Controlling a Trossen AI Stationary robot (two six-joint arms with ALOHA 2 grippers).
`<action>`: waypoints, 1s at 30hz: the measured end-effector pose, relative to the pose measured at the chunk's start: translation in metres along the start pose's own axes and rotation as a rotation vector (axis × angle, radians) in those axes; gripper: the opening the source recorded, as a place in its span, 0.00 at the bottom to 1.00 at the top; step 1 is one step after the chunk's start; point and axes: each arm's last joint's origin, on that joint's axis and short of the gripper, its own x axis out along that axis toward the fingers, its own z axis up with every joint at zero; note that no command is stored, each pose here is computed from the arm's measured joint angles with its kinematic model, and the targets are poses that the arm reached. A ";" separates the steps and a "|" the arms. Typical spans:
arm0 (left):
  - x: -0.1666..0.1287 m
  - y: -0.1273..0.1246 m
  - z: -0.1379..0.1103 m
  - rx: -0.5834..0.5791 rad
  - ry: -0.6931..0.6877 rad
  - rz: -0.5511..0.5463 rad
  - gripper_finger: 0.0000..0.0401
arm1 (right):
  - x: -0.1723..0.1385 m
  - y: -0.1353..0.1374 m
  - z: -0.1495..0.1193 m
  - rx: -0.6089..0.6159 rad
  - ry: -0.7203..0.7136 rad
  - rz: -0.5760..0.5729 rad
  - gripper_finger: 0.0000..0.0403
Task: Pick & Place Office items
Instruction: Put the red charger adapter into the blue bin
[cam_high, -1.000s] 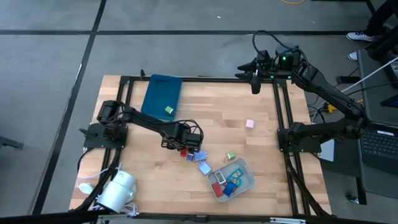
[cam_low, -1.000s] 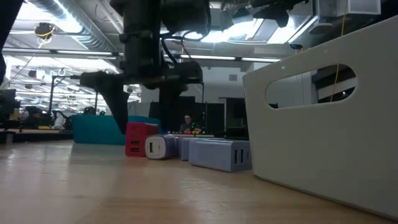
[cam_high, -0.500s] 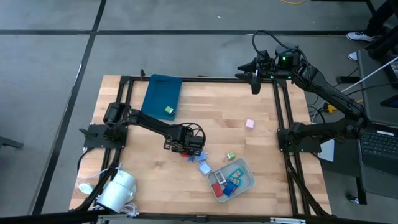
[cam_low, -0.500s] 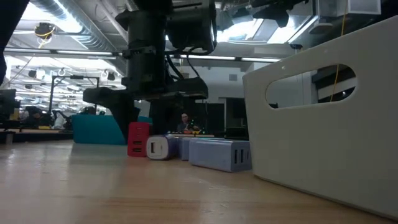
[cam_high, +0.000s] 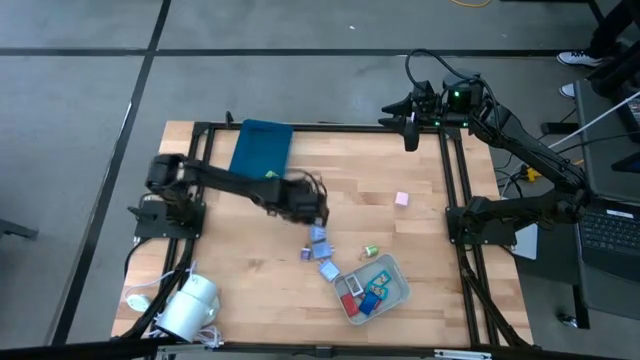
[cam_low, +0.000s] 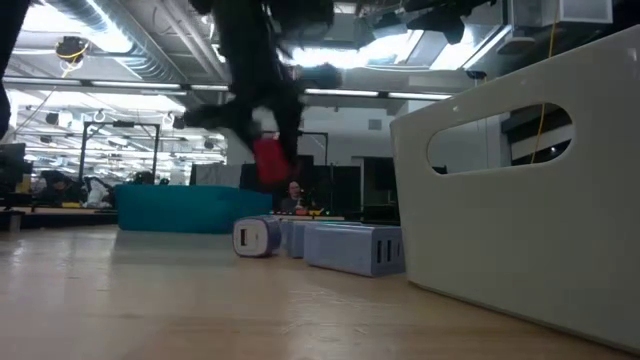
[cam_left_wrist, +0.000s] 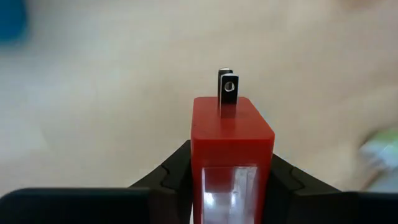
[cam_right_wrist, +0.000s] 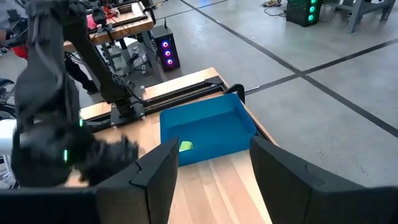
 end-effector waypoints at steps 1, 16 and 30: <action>-0.010 0.003 0.008 0.000 -0.045 -0.011 0.28 | 0.000 0.000 0.000 0.000 0.000 -0.001 0.51; -0.080 0.106 0.148 0.129 -0.308 0.223 0.28 | 0.000 -0.001 0.002 0.041 -0.020 -0.044 0.51; -0.019 0.179 0.175 0.058 -0.156 0.167 0.30 | 0.000 -0.003 0.002 0.073 -0.025 -0.088 0.51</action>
